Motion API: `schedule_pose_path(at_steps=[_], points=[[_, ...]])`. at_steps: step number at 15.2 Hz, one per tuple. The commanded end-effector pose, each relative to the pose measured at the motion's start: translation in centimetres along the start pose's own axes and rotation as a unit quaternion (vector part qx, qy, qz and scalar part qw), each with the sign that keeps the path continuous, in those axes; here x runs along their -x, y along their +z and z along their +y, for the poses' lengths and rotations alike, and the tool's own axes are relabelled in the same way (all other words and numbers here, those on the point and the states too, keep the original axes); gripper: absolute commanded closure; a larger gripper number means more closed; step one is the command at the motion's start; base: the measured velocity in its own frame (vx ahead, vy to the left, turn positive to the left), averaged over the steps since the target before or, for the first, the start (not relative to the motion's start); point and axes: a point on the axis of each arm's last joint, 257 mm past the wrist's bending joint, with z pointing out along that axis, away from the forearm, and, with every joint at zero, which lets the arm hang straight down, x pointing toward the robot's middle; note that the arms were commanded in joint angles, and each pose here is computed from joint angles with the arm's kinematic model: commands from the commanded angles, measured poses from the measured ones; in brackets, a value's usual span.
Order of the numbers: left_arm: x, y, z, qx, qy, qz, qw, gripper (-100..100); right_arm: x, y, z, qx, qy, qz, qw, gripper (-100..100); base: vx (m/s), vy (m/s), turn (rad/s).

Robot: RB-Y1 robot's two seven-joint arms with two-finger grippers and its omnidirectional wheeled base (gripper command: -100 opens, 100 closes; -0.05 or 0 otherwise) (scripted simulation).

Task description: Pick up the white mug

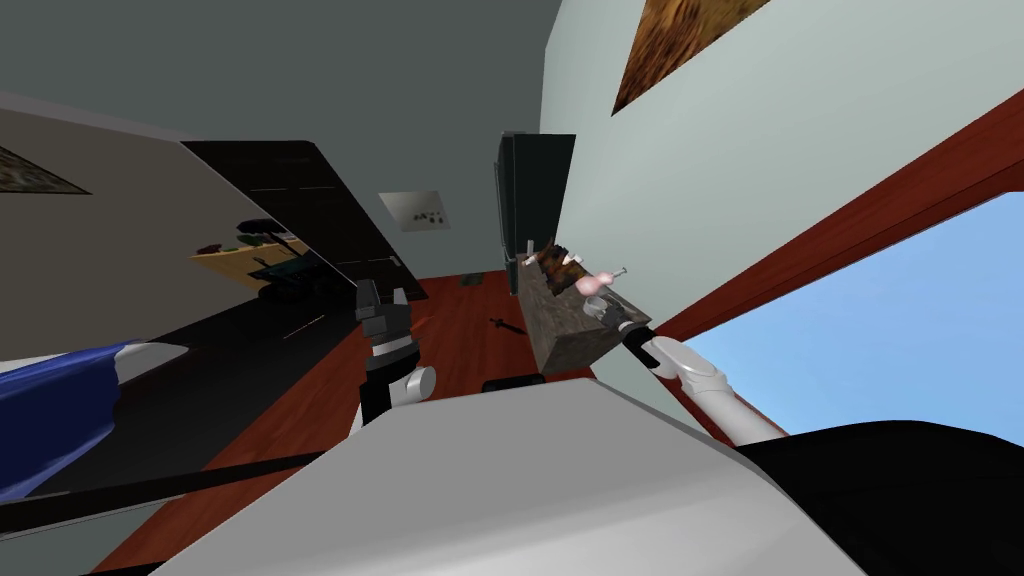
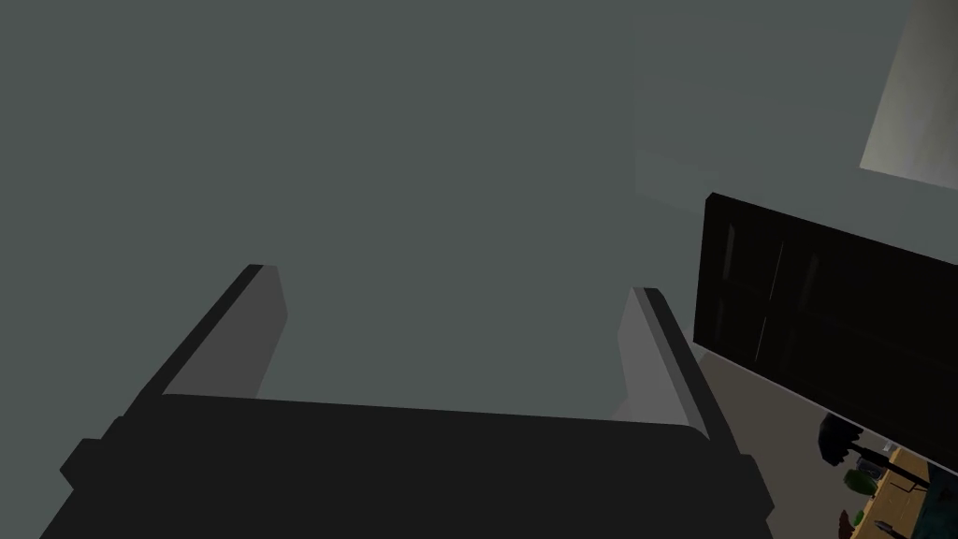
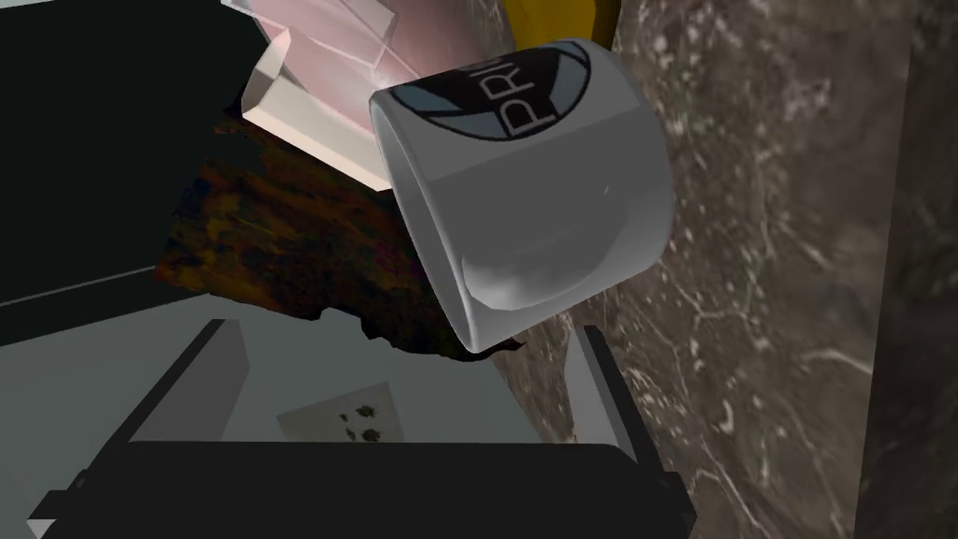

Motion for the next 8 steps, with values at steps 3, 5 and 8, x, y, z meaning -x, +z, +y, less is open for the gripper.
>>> schedule_pose_path(at_steps=[3,5,8], points=[[0.0,0.0,0.0,0.000,0.000,0.000,1.0000,0,-0.9,-0.2,1.4,0.012,-0.018,0.011,0.9997,-100,0.017,-0.008,0.018],[0.0,0.0,0.0,0.000,0.000,0.000,1.0000,0,-1.1,-0.2,1.7,0.015,-0.022,0.013,0.9996,100,0.000,0.000,0.000],[0.0,0.0,0.0,0.000,0.000,0.000,1.0000,0,-1.0,-0.2,1.8,0.016,-0.022,0.012,0.9996,100,0.000,0.000,0.000]])
